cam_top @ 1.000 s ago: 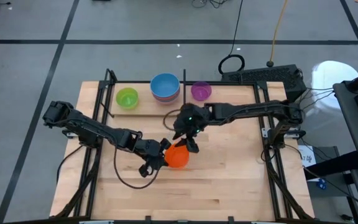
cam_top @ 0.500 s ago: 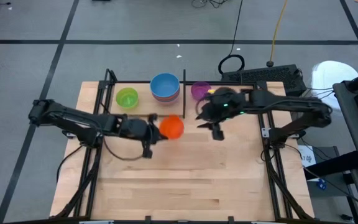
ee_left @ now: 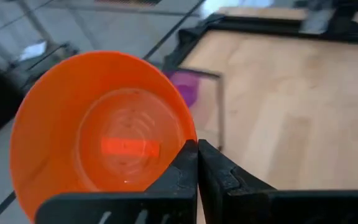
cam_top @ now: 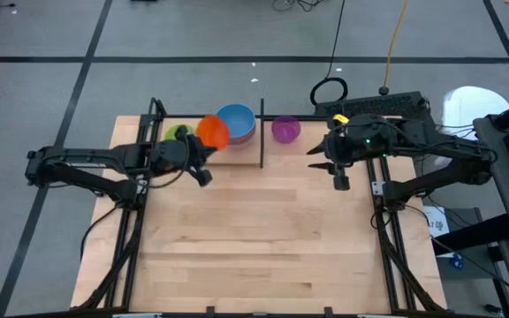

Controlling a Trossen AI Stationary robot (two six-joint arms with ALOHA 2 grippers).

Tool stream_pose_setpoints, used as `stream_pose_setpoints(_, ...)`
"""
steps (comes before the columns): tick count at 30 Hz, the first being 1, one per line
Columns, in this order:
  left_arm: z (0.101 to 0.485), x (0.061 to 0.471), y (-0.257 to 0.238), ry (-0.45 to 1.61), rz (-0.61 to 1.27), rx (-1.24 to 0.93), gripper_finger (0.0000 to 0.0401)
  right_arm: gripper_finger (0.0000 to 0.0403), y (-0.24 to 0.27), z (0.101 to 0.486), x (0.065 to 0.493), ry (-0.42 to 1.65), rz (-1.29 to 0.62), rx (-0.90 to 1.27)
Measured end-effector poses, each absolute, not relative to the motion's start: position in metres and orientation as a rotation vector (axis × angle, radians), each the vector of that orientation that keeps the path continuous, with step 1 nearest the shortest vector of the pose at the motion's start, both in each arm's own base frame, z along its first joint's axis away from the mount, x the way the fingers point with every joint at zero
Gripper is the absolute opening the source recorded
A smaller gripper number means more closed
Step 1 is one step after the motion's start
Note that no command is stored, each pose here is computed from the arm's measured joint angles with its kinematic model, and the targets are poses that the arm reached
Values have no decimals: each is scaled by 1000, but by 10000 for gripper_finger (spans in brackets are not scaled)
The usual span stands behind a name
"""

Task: Place and stack bowls onto a shelf
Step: Stack the small orange bowl into the green bowl on the shelf

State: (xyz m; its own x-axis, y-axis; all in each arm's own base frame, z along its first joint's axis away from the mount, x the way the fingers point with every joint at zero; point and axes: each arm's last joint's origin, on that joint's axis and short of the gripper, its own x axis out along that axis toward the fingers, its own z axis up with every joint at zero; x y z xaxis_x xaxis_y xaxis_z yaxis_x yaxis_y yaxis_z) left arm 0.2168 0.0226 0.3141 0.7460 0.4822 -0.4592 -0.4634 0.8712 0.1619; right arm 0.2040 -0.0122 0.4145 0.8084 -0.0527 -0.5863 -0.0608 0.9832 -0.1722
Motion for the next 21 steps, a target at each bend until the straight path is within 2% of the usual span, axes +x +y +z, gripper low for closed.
stream_pose_setpoints(17,293,174,62,843,842,-62,0,146,-12,410,196,700,13,-183)
stream_pose_setpoints(21,289,169,71,897,857,-102,0,146,-12,410,196,700,16,-192)
